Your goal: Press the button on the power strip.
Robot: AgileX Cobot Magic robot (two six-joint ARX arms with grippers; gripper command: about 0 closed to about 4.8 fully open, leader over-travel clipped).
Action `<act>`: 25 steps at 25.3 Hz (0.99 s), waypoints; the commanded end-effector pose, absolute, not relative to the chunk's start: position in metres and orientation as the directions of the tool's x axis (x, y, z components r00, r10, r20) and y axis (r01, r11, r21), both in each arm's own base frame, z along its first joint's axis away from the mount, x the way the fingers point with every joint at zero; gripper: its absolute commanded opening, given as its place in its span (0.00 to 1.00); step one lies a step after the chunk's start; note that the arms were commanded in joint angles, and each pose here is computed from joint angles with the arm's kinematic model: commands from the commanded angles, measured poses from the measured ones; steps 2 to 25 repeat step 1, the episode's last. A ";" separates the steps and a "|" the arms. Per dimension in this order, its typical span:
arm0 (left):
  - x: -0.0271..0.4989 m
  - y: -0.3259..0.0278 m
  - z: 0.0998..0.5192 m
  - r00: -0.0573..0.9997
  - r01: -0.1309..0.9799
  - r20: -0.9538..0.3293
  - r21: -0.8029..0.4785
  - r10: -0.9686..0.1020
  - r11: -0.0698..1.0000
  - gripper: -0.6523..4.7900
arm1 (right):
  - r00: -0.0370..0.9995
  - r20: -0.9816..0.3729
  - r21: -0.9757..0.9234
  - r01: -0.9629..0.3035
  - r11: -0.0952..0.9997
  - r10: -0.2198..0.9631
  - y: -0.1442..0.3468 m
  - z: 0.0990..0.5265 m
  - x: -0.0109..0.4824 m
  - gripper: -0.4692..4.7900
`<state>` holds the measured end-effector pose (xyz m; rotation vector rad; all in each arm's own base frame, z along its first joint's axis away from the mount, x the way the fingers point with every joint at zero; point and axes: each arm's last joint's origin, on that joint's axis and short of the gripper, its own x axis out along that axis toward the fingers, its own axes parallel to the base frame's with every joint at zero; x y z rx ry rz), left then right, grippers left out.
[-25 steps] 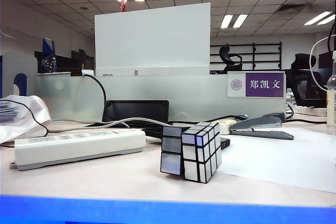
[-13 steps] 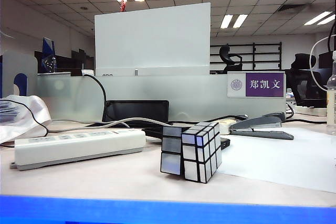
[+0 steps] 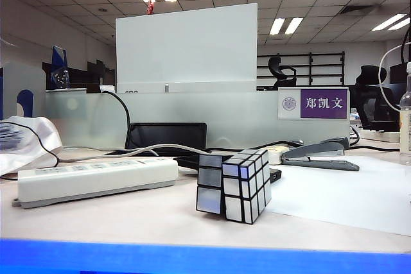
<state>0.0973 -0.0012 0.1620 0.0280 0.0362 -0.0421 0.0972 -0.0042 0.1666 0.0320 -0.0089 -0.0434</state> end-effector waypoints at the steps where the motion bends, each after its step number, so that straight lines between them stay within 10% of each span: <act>1: 0.097 -0.001 0.164 0.999 0.047 -0.022 0.028 -0.046 0.999 0.11 | 0.999 0.020 0.033 0.042 0.999 -0.043 -0.004 0.166 0.098 0.09; 25: 0.097 -0.001 0.164 0.999 0.047 -0.022 0.028 -0.046 0.999 0.11 | 0.999 0.020 0.033 0.042 0.999 -0.043 -0.004 0.166 0.098 0.09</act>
